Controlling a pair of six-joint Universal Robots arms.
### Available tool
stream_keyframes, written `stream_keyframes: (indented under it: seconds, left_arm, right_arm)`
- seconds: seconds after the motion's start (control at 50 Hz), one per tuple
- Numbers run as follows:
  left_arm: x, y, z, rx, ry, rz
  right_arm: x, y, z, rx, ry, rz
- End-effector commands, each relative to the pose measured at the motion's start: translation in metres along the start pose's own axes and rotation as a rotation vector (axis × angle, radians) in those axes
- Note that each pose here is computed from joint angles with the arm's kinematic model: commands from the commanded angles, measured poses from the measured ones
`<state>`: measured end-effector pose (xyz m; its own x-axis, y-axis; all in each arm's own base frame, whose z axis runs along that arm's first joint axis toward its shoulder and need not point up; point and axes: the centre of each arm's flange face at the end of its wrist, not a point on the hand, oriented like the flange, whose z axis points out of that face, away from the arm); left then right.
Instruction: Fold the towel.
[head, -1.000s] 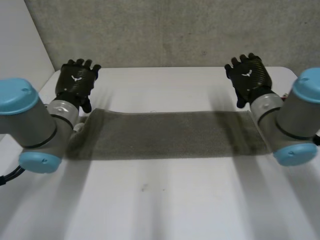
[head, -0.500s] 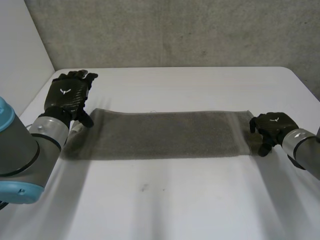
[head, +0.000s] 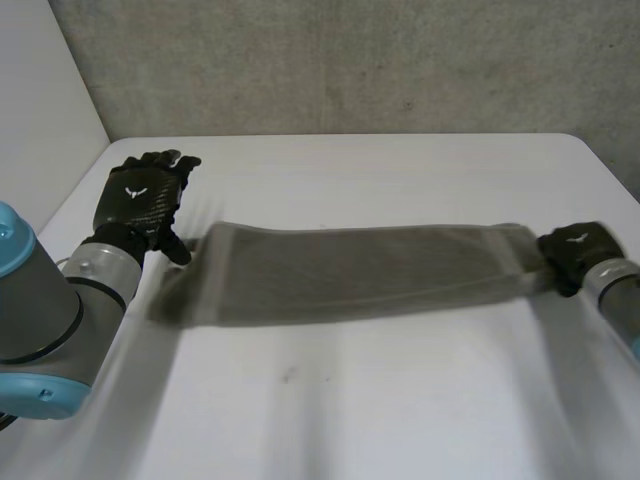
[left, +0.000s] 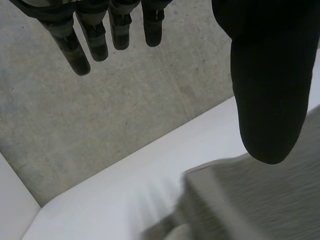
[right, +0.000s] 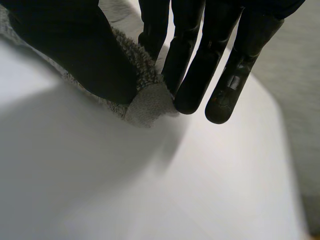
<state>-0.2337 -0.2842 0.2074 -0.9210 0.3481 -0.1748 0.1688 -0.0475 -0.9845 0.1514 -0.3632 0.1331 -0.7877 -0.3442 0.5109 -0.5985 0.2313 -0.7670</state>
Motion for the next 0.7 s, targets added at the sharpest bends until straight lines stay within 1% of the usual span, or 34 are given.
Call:
stream_keyframes:
  seconds: [0.02, 0.04, 0.08, 0.2, 0.22, 0.24, 0.26, 0.3, 0.32, 0.34, 0.36, 0.4, 0.42, 0.44, 0.46, 0.48, 0.52, 0.54, 0.58, 0.6, 0.62, 0.64, 0.68, 0.7]
  left_arm:
    - [-0.003, -0.006, -0.001, 0.019, -0.008, 0.001]
    - [-0.003, -0.007, -0.002, 0.02, -0.01, 0.001]
    - [-0.004, -0.008, -0.002, 0.021, -0.011, 0.001]
    - [-0.005, -0.009, -0.004, 0.022, -0.013, 0.001]
    - [-0.005, -0.009, -0.004, 0.022, -0.013, 0.001]
    - [-0.005, -0.009, -0.004, 0.022, -0.013, 0.001]
    - [-0.005, -0.009, -0.004, 0.022, -0.015, 0.001]
    - [-0.005, -0.009, -0.004, 0.022, -0.015, 0.001]
    - [-0.004, -0.008, -0.004, 0.022, -0.013, 0.001]
    - [-0.004, -0.008, -0.004, 0.022, -0.013, 0.001]
    - [-0.004, -0.008, -0.005, 0.021, -0.011, 0.001]
    - [-0.003, -0.009, -0.005, 0.023, -0.01, 0.001]
    - [-0.003, -0.008, -0.005, 0.021, -0.01, 0.001]
    - [-0.003, -0.008, -0.005, 0.021, -0.01, 0.001]
    - [-0.003, -0.008, -0.005, 0.019, -0.008, 0.001]
    - [-0.002, -0.007, -0.006, 0.017, -0.007, 0.001]
    - [-0.002, -0.007, -0.006, 0.017, -0.006, 0.001]
    - [-0.002, -0.007, -0.006, 0.016, -0.006, 0.001]
    - [-0.002, -0.007, -0.006, 0.016, -0.006, 0.001]
    - [-0.002, -0.007, -0.006, 0.016, -0.006, 0.001]
    - [-0.002, -0.007, -0.006, 0.016, -0.006, 0.001]
    - [-0.002, -0.007, -0.006, 0.016, -0.006, 0.001]
    - [-0.001, -0.007, -0.006, 0.016, -0.004, 0.001]
    - [-0.001, -0.007, -0.006, 0.016, -0.004, 0.001]
  right_arm:
    - [0.057, 0.008, 0.0, -0.127, 0.28, -0.288]
    - [0.057, 0.008, 0.0, -0.128, 0.28, -0.289]
    - [0.07, 0.004, 0.0, -0.145, 0.342, -0.374]
    - [0.077, -0.017, 0.002, -0.057, 0.41, -0.381]
    - [0.07, -0.032, -0.001, 0.008, 0.416, -0.376]
    - [0.054, -0.058, -0.009, 0.119, 0.402, -0.364]
    - [0.054, -0.058, -0.009, 0.12, 0.402, -0.364]
    - [0.013, -0.101, -0.028, 0.337, 0.314, -0.323]
    - [0.013, -0.101, -0.028, 0.338, 0.313, -0.323]
    - [-0.009, -0.116, -0.037, 0.427, 0.248, -0.308]
    - [-0.01, -0.116, -0.037, 0.427, 0.248, -0.308]
    - [-0.055, -0.136, -0.056, 0.565, 0.093, -0.3]
    - [-0.056, -0.136, -0.056, 0.565, 0.092, -0.3]
    - [-0.084, -0.142, -0.067, 0.622, 0.001, -0.304]
    - [-0.114, -0.144, -0.077, 0.669, -0.094, -0.32]
    - [-0.115, -0.144, -0.078, 0.669, -0.095, -0.32]
    - [-0.175, -0.144, -0.099, 0.754, -0.263, -0.364]
    - [-0.175, -0.144, -0.099, 0.754, -0.263, -0.365]
    - [-0.214, -0.139, -0.113, 0.789, -0.367, -0.379]
    - [-0.214, -0.139, -0.113, 0.789, -0.367, -0.379]
    - [-0.234, -0.132, -0.117, 0.788, -0.417, -0.381]
    - [-0.234, -0.132, -0.117, 0.788, -0.418, -0.381]
    - [-0.261, -0.119, -0.121, 0.78, -0.479, -0.399]
    - [-0.261, -0.119, -0.121, 0.78, -0.479, -0.399]
